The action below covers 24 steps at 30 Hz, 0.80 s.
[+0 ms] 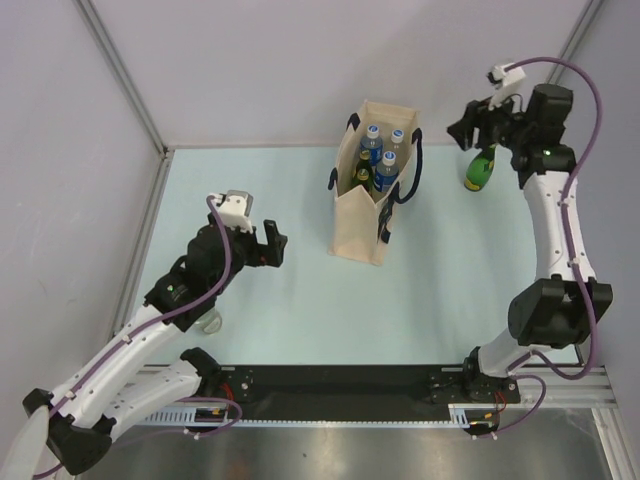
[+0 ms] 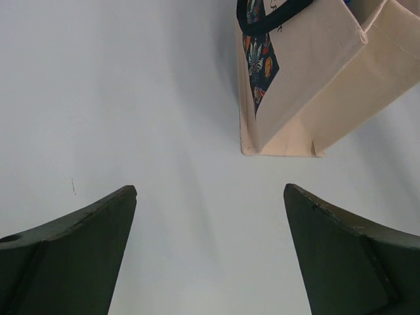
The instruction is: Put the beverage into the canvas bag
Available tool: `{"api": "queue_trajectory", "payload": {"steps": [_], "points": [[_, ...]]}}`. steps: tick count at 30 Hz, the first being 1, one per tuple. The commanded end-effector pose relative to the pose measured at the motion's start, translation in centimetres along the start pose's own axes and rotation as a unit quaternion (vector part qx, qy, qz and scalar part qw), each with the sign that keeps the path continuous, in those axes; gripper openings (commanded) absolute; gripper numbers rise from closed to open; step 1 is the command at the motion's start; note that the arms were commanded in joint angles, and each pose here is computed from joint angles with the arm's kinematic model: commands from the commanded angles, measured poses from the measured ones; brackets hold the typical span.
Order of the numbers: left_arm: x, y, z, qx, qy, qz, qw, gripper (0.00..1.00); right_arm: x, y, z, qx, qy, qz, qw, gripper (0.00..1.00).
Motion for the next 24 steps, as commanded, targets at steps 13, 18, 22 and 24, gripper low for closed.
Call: {"api": "queue_trajectory", "payload": {"steps": [13,18,22,24], "points": [[1.9,-1.7,-0.3,-0.027,-0.019,0.029,0.999,1.0,-15.0,-13.0,1.9,-0.153,0.18,-0.179,0.955,0.68],[1.1,-1.4,-0.5,-0.025,-0.012,0.041,0.999,1.0,-16.8,-14.2,0.2,-0.151,0.184,-0.185,0.953,0.7],[0.7,-1.3,-0.7,-0.021,-0.007,0.045,0.999,1.0,-18.1,-15.2,-1.8,-0.146,0.189,-0.177,0.955,0.7],[0.5,-1.3,-0.9,-0.02,-0.003,0.044,0.999,1.0,-18.2,-15.3,-2.3,-0.143,0.189,-0.167,0.957,0.69]]}}
Point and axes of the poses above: each gripper's point midway between its finger pads, its own z axis back along the fingers, its own y axis along the line the jaws close on, x = y × z, the point moved 2 cm from there along z, back along the fingers, and after that the axes turned 13 degrees about z, right-handed, at the moved point
